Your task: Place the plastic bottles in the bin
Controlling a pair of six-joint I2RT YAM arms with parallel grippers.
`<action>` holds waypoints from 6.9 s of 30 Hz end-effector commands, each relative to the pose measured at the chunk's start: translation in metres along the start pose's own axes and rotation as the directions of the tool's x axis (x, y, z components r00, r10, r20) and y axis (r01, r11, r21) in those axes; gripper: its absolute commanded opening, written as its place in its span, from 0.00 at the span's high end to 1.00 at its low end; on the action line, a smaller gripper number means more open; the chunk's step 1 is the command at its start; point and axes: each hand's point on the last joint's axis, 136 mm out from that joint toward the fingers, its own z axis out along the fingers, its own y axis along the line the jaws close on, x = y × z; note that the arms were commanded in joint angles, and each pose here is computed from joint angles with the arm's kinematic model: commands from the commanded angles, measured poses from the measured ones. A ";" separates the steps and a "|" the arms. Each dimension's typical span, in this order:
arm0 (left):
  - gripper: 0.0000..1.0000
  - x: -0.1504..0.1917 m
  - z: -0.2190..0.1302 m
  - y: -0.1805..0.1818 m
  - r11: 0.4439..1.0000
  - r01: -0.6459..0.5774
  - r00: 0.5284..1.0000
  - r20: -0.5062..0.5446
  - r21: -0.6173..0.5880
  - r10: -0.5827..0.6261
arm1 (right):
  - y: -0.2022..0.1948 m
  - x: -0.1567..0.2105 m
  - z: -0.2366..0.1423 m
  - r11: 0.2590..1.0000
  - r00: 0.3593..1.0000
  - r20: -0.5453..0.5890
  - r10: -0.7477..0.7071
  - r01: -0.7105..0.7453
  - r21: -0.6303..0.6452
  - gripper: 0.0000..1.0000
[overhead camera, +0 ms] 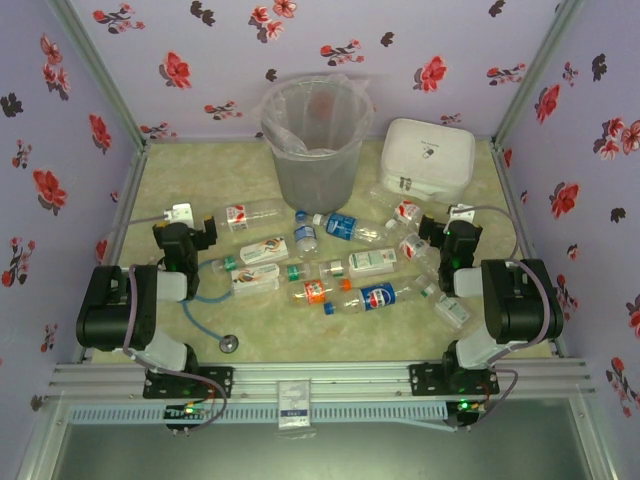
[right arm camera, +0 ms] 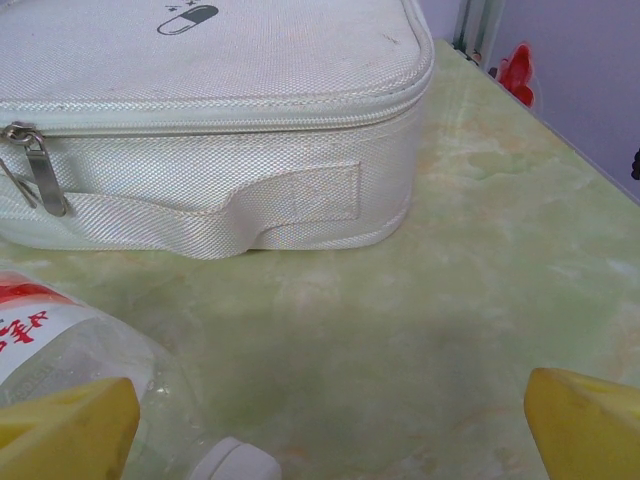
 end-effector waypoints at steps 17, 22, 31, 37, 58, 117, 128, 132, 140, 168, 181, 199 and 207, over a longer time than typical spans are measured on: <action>0.00 -0.024 -0.003 -0.004 1.000 -0.015 1.000 -0.019 0.024 0.016 | 0.012 -0.015 0.000 0.997 0.999 -0.039 -0.013 0.011 -0.073 0.01; 0.00 -0.077 -0.034 0.003 0.997 0.080 0.995 -0.052 0.003 -0.080 | 0.022 -0.063 -0.028 0.992 0.989 -0.135 -0.054 0.037 -0.123 0.01; 0.00 -0.063 -0.100 -0.046 0.968 0.107 0.926 -0.377 0.228 -0.014 | 0.047 -0.054 -0.048 0.897 0.791 -0.464 -0.399 0.232 -0.376 0.12; 0.02 -0.048 -0.136 -0.073 0.933 0.165 0.889 -0.458 0.320 0.000 | 0.081 -0.045 -0.026 0.829 0.712 -0.494 -0.499 0.225 -0.512 0.15; 0.04 -0.054 -0.167 -0.084 0.896 0.238 0.891 -0.452 0.374 -0.047 | 0.123 0.024 0.055 0.767 0.555 -0.549 -0.625 0.310 -0.561 0.23; 0.04 -0.058 -0.127 -0.079 0.956 0.113 0.894 -0.448 0.272 0.021 | 0.389 -0.223 0.001 0.697 0.961 -0.081 -0.263 0.131 -0.705 0.46; 0.00 -0.074 -0.109 -0.082 0.959 0.029 0.931 -0.356 0.282 0.077 | 0.393 -0.222 0.003 0.667 0.963 -0.073 -0.258 0.123 -0.735 0.26; 0.00 -0.075 -0.108 -0.081 0.957 -0.006 0.934 -0.341 0.290 0.109 | 0.393 -0.236 -0.004 0.656 0.969 -0.052 -0.242 0.124 -0.745 0.15; 0.00 -0.073 -0.096 -0.082 0.938 -0.152 0.908 -0.330 0.312 0.257 | 0.390 -0.303 -0.053 0.602 0.993 0.040 -0.112 0.100 -0.792 0.14; 0.04 -0.003 0.014 -0.143 0.628 -0.374 0.645 -0.295 0.683 0.705 | 0.119 -0.094 -0.205 0.862 0.924 -0.374 -0.082 -0.123 -0.491 0.12; 0.32 0.020 0.027 -0.145 0.637 -0.343 0.605 -0.357 0.690 0.712 | 0.104 -0.038 -0.208 0.879 0.873 -0.488 0.012 -0.242 -0.411 0.13; 0.50 -0.080 0.010 -0.076 0.846 -0.390 0.706 -0.473 0.363 0.528 | 0.086 -0.022 -0.200 0.934 0.838 -0.546 -0.008 -0.190 -0.304 0.12; 0.57 -0.199 -0.060 -0.039 0.925 -0.325 0.851 -0.367 0.194 0.376 | 0.083 -0.028 -0.188 0.950 0.847 -0.532 0.010 -0.174 -0.259 0.15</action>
